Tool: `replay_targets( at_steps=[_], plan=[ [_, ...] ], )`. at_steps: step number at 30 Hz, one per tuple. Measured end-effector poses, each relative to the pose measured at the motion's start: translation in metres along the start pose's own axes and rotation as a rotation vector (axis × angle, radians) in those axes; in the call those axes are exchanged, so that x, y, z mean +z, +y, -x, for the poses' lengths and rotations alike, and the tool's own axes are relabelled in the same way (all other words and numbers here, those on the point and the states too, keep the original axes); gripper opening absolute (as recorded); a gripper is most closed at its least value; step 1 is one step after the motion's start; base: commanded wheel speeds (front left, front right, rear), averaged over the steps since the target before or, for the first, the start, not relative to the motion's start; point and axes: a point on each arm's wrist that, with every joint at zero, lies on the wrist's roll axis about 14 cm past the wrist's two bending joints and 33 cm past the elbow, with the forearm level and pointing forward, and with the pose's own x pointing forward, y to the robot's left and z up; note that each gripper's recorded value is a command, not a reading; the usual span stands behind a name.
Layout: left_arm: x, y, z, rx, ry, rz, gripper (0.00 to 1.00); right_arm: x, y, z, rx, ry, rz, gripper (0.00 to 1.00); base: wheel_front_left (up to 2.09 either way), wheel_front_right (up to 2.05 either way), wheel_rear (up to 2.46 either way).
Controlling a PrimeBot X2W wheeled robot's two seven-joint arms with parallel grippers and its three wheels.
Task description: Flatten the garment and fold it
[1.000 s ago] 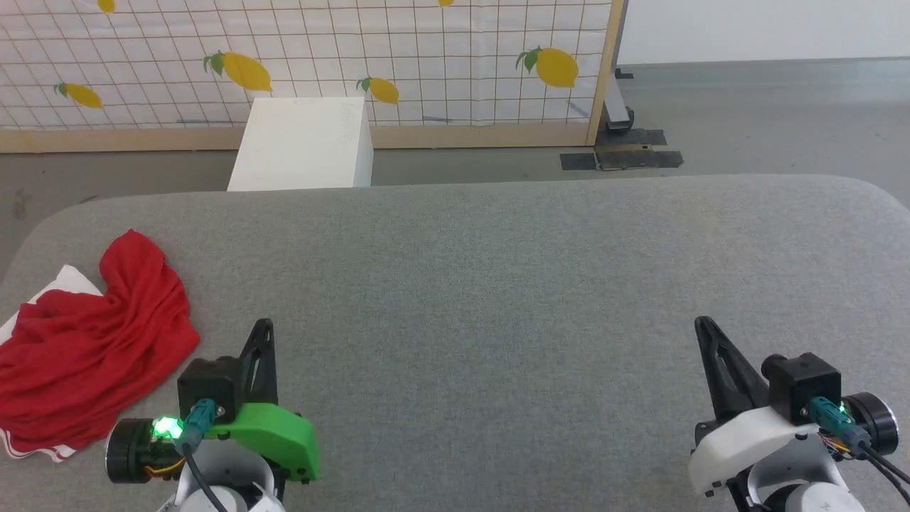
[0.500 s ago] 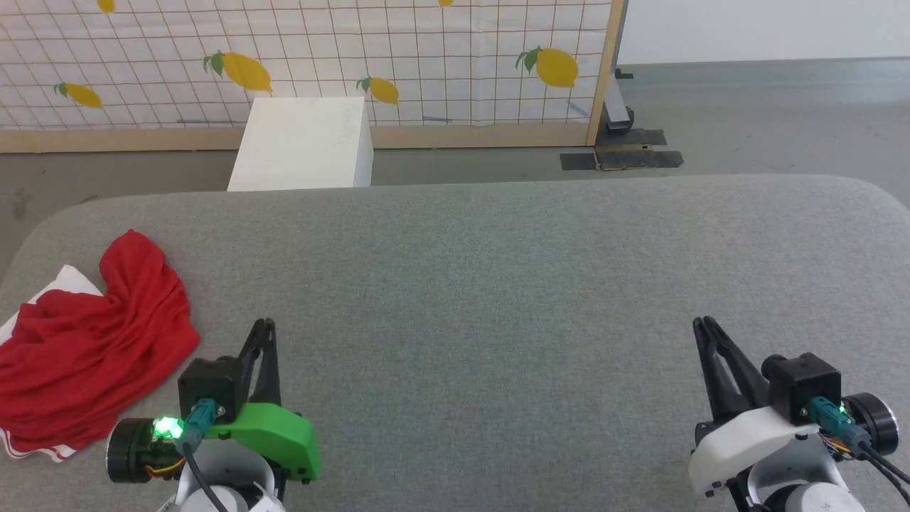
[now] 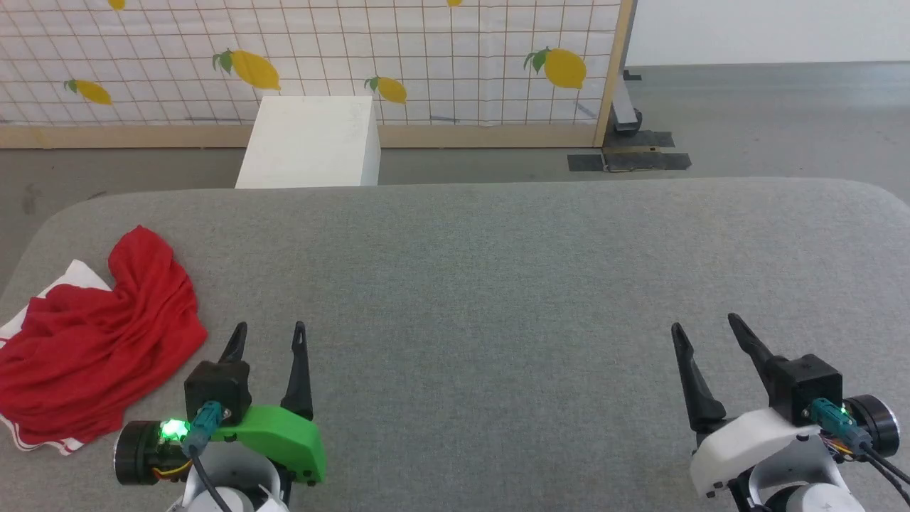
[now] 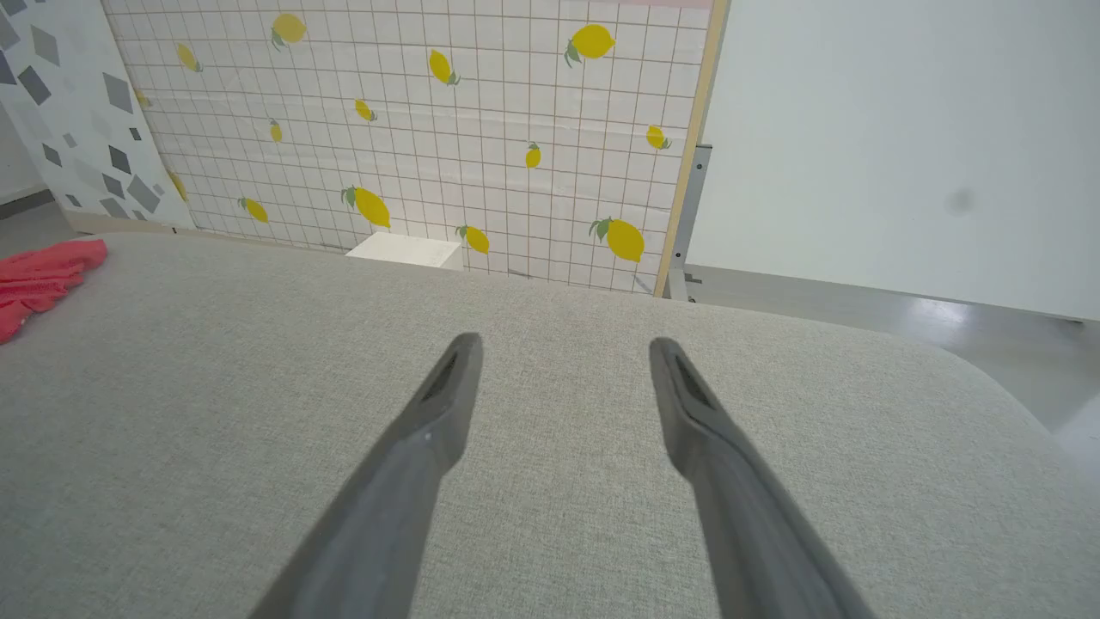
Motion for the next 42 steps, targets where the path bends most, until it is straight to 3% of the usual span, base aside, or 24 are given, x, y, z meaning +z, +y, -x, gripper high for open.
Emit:
replay_targets(
  at_steps=[42],
  plan=[
    [-0.003, 0.090, 0.057, 0.329, -0.046, 0.048, 1.00, -0.001, 0.080, -0.038, 0.243, -0.021, -0.029, 1.00, 0.00, 0.00, 0.00]
  ],
)
